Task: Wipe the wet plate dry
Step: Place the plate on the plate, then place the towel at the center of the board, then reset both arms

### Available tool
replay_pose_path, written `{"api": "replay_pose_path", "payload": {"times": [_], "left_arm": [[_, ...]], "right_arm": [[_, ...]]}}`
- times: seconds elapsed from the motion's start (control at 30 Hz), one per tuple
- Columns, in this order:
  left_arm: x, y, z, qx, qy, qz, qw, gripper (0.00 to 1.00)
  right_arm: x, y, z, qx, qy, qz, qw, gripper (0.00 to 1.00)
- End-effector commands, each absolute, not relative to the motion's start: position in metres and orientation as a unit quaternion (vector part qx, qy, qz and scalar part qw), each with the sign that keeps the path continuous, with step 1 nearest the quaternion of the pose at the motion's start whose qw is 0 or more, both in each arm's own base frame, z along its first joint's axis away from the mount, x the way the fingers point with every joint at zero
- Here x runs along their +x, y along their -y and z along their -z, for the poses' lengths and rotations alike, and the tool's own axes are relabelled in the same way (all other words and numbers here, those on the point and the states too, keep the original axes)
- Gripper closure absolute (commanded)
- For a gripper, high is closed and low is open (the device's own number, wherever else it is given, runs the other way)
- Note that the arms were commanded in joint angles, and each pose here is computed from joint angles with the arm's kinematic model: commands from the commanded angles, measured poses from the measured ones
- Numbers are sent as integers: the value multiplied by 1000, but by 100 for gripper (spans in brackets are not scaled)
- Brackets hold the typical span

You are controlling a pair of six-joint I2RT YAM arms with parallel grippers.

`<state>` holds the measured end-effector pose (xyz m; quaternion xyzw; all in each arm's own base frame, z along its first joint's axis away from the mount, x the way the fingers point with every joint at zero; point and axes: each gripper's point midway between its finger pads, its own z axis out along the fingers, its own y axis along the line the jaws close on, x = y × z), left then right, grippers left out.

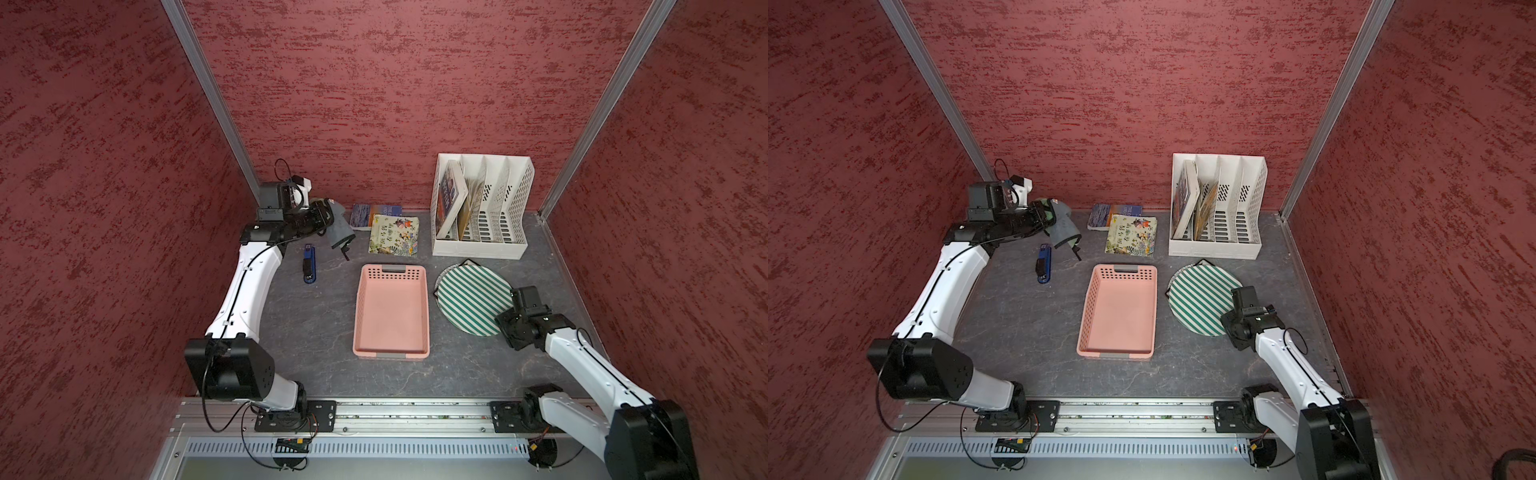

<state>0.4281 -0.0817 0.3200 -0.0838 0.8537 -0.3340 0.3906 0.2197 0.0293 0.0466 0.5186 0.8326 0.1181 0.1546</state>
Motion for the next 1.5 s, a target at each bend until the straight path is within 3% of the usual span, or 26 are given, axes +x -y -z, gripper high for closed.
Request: {"api": "replay_pose_path", "payload": {"times": [0.0,0.17,0.37,0.4,0.43,0.5,0.57,0.6,0.7,0.87,1.0,1.17,1.23,1.33,1.47], "left_arm": [[437,80,-305,-81,-858,326,387,100],[450,81,-283,-88,-874,302,371,100],[482,99,-256,-83,-891,286,343,97],[487,100,-248,-86,-897,276,335,87],[488,99,-237,-95,-905,258,323,69],[484,86,-221,-141,-915,220,307,21],[474,77,-223,-171,-908,215,316,3],[469,74,-234,-173,-900,213,339,0],[451,62,-276,-158,-873,184,424,0],[411,15,-316,-168,-830,103,522,0],[395,8,-286,-124,-811,92,565,0],[379,-18,-208,-144,-775,37,615,0],[375,-15,-188,-92,-765,20,637,0],[375,-11,-155,-65,-798,19,599,0],[386,-3,-139,-55,-806,45,588,0]], "right_arm": [[211,-11,-57,499,-845,-69,177,50],[234,7,-118,468,-840,-52,270,39],[285,-3,-199,395,-833,-102,374,33],[290,-5,-205,392,-831,-107,379,31],[294,-5,-212,392,-828,-111,385,30],[300,-4,-221,390,-825,-109,395,26],[303,0,-229,383,-822,-98,410,17],[304,4,-232,377,-821,-86,420,12],[305,16,-236,352,-823,-41,444,2],[314,40,-220,329,-802,40,497,2],[336,38,-194,272,-796,72,536,2],[369,26,-187,192,-762,108,609,2],[392,8,-185,132,-763,104,624,2],[419,-15,-197,69,-746,87,657,2],[412,-32,-187,47,-725,73,684,2]]}}
